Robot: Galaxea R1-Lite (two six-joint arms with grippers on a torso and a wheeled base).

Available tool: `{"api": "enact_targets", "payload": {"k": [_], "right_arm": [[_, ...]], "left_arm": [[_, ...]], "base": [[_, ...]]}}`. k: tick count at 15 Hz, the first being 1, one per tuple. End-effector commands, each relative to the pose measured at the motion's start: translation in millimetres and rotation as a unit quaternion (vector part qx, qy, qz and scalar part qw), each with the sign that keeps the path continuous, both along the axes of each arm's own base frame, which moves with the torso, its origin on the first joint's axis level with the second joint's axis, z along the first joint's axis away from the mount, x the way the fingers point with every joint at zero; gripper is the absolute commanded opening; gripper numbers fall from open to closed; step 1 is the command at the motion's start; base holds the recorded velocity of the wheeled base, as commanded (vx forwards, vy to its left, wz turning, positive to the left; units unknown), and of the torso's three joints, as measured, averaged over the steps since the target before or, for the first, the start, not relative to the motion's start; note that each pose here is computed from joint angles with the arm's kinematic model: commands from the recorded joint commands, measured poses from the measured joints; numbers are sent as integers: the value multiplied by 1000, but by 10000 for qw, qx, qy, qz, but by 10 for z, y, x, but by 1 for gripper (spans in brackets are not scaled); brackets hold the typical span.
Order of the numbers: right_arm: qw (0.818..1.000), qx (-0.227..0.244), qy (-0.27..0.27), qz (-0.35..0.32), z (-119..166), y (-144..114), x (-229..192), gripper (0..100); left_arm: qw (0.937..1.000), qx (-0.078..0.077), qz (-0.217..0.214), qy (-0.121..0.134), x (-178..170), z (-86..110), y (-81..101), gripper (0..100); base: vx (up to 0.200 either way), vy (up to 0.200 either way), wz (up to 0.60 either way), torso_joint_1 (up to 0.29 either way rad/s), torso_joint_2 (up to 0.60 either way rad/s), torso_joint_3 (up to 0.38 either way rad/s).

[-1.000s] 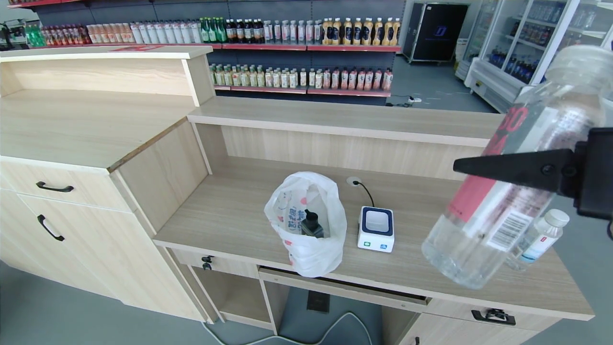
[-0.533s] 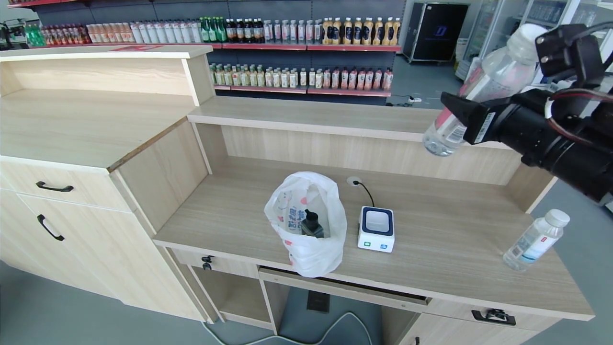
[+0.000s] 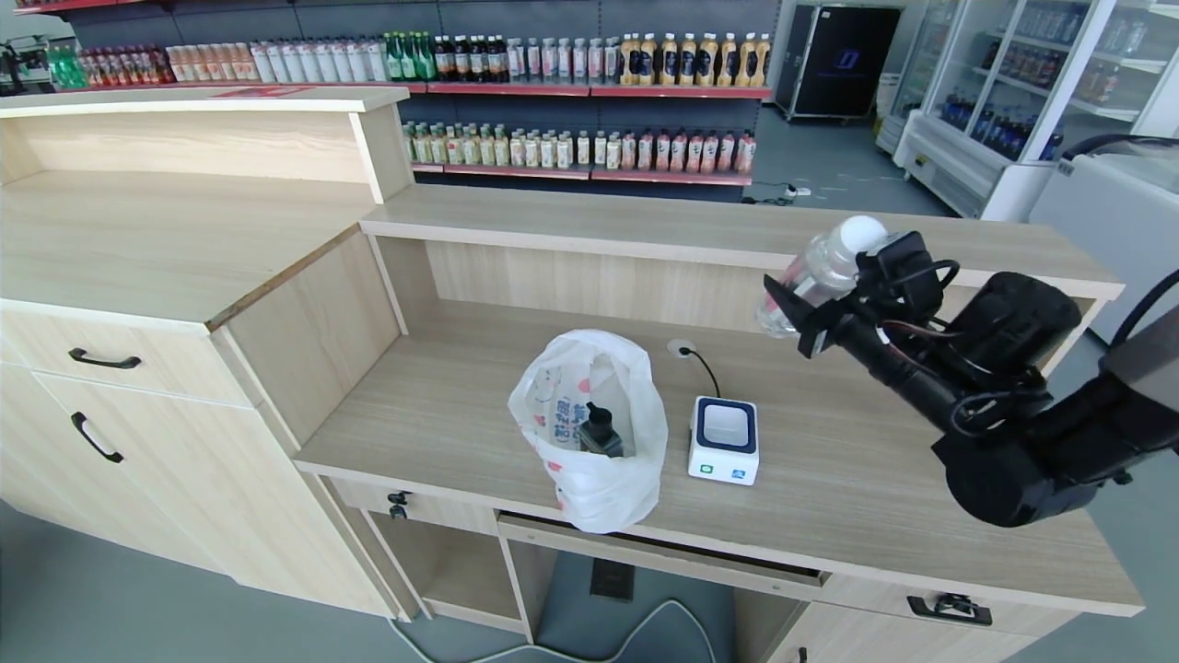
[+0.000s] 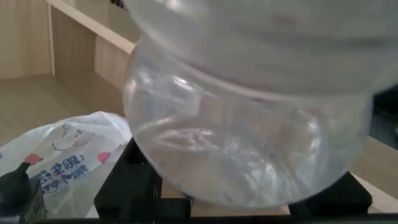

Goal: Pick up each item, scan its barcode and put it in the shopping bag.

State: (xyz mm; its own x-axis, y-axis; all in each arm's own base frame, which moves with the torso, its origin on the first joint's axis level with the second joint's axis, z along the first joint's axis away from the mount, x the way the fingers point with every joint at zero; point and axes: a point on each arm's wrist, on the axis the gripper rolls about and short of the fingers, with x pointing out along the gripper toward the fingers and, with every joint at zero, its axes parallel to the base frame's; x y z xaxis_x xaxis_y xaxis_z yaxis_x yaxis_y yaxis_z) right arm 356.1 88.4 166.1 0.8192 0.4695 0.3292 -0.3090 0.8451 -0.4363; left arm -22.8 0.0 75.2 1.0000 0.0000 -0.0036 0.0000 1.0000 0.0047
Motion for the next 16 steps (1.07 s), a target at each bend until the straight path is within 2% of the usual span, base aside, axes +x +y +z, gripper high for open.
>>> {"api": "enact_targets", "payload": {"k": [1, 6, 11, 16], "right_arm": [[9991, -333, 203, 172, -428, -61, 323, 0], [9958, -644, 65, 647, -693, -62, 631, 0], [9906, -901, 163, 1014, -958, -31, 717, 0], [9850, -1187, 21, 1254, -1113, -11, 802, 0]], "left_arm": [[10000, 0, 0, -3, 0, 0, 0, 100], [10000, 0, 0, -3, 0, 0, 0, 100], [10000, 0, 0, -3, 0, 0, 0, 100], [10000, 0, 0, -3, 0, 0, 0, 100]], "base": [[0, 0, 0, 0, 0, 0], [0, 0, 0, 0, 0, 0], [0, 0, 0, 0, 0, 0], [0, 0, 0, 0, 0, 0]]}}
